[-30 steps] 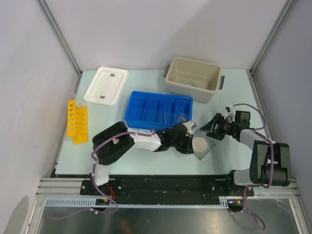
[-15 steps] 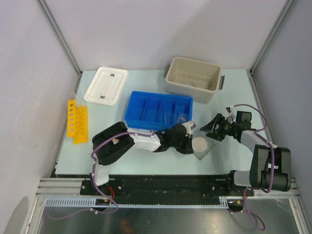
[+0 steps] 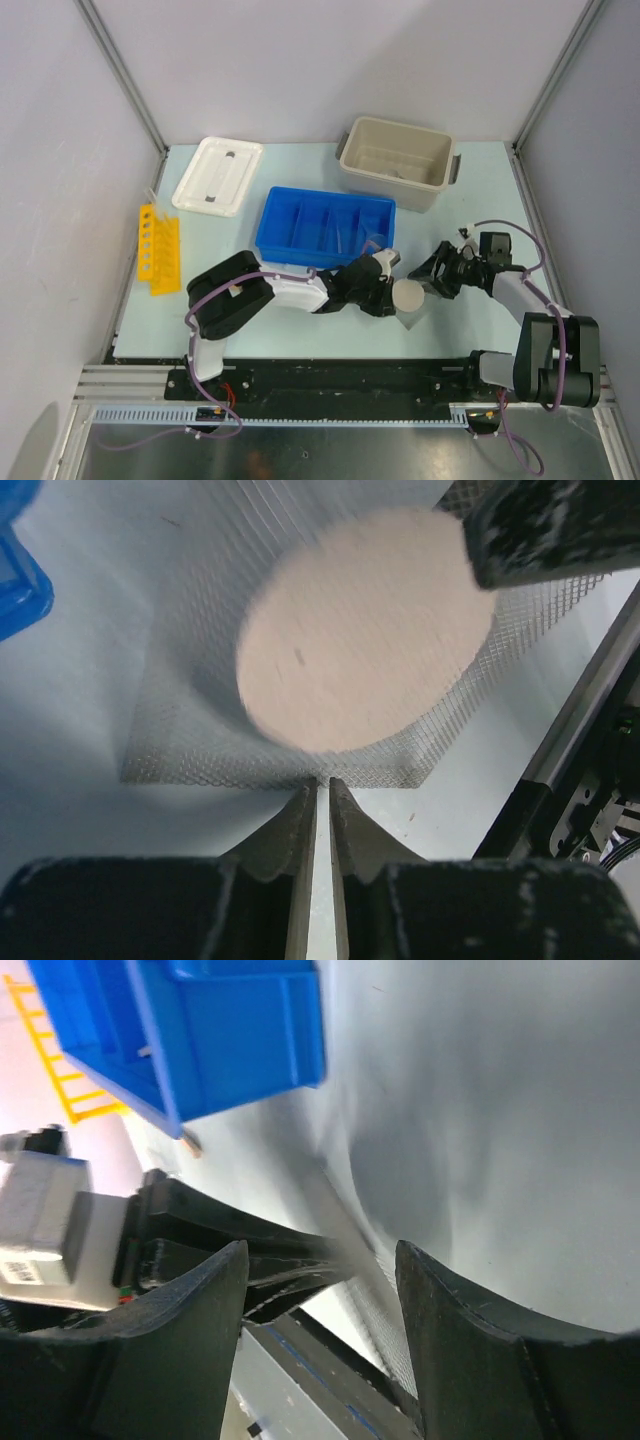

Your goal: Organize the chemistry lab equipment

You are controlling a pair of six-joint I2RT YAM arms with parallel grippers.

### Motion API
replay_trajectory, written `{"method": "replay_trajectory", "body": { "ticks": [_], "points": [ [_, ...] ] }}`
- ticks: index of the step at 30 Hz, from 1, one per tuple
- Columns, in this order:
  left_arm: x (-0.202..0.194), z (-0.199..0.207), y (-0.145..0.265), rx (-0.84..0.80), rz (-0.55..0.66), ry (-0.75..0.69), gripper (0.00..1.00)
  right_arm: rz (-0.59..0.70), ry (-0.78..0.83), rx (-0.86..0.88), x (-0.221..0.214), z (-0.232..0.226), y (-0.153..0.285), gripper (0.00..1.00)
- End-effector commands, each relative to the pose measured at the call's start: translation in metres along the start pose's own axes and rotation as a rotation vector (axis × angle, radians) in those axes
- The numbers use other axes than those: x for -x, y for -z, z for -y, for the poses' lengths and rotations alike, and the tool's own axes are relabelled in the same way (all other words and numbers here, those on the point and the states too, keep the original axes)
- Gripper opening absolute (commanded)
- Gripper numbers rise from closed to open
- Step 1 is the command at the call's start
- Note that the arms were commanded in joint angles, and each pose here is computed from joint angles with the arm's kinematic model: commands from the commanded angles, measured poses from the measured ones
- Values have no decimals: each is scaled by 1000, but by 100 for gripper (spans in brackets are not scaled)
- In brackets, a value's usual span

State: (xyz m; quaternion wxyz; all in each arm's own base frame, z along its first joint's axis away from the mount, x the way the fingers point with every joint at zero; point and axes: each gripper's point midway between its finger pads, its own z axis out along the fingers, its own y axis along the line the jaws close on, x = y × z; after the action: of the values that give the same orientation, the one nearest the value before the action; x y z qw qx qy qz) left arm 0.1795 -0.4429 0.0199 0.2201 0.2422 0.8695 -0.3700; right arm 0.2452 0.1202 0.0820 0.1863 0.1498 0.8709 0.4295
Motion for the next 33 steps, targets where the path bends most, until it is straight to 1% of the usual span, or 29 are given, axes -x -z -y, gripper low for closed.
{"method": "replay_trajectory", "body": {
  "ticks": [1, 3, 5, 8, 10, 15, 20, 22, 25, 33],
  "points": [
    [-3, -11, 8, 59, 6, -16, 16, 18, -1, -168, -2, 24, 2, 65],
    [-2, -10, 8, 56, 8, -16, 16, 21, 13, -206, 2, 28, 1, 63],
    [-2, -9, 9, 54, 7, -17, 16, 20, 20, -206, 3, 28, 0, 57],
    [-3, -10, 9, 56, 6, -19, 16, 26, 36, -188, 6, 23, 0, 38],
    [-3, -11, 9, 57, 6, -19, 16, 32, 42, -169, 7, 19, 1, 29],
    [-2, -10, 10, 58, 11, -18, 16, 57, 52, -139, 11, 9, 5, 21],
    [-2, -7, 12, 45, 7, -17, 18, 71, 68, -107, 13, 0, 8, 4],
    [-1, 0, 16, 22, 4, -6, 21, 78, 72, -76, 14, -7, 10, 1],
    [7, 20, 29, -44, 9, 12, 27, 122, 70, -26, 22, -20, 19, 0],
    [33, 70, 82, -185, 40, -12, 49, 284, 49, 30, 45, -43, 59, 0]
  ]
}}
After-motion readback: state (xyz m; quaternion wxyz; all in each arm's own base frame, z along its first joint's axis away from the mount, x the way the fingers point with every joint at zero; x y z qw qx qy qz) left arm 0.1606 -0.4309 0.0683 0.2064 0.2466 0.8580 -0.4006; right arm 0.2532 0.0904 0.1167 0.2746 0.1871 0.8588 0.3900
